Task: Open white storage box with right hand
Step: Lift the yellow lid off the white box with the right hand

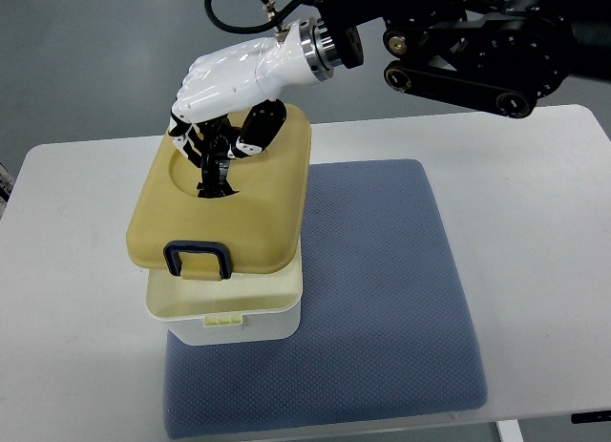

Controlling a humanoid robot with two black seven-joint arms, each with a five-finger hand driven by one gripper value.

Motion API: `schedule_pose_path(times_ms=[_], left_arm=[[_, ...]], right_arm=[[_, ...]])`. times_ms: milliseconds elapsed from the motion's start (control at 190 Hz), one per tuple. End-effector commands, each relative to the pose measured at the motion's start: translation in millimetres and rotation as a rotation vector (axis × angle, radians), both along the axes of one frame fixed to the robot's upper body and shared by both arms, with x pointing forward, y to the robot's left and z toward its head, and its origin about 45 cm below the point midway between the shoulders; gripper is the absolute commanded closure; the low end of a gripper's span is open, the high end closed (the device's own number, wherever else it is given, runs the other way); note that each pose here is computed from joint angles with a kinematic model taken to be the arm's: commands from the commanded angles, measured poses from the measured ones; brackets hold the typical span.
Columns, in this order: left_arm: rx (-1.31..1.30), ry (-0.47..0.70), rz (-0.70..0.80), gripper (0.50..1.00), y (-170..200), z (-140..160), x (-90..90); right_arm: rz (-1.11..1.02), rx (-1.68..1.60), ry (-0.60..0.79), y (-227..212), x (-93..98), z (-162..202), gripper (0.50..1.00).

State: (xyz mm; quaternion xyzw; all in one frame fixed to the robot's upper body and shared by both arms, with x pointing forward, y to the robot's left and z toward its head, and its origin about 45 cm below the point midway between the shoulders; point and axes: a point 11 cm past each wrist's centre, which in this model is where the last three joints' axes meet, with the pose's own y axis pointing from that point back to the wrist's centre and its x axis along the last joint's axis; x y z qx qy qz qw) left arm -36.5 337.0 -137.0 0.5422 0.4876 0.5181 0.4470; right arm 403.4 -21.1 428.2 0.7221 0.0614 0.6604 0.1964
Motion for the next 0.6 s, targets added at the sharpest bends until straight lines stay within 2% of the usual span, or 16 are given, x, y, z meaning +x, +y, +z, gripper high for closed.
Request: schedule_pose_path(times_ms=[0, 168, 305, 594], left_arm=[[0.0, 0.0, 0.0, 0.5, 0, 0, 0.2], [0.0, 0.0, 0.0, 0.5, 0, 0, 0.2], [0.0, 0.001, 0.0, 0.5, 0, 0, -0.7], [0.0, 0.0, 0.0, 0.5, 0, 0, 0.2]], right_arm=[[-0.061, 0.038, 0.005, -25, 12.2, 5, 1.0], [-0.189, 0.07, 0.013, -82, 32.5, 3, 1.0], [-0.309, 0.098, 0.018, -136, 46.5, -13, 1.0], [-0.449, 0.117, 0.048, -200, 51.2, -58, 1.0]])
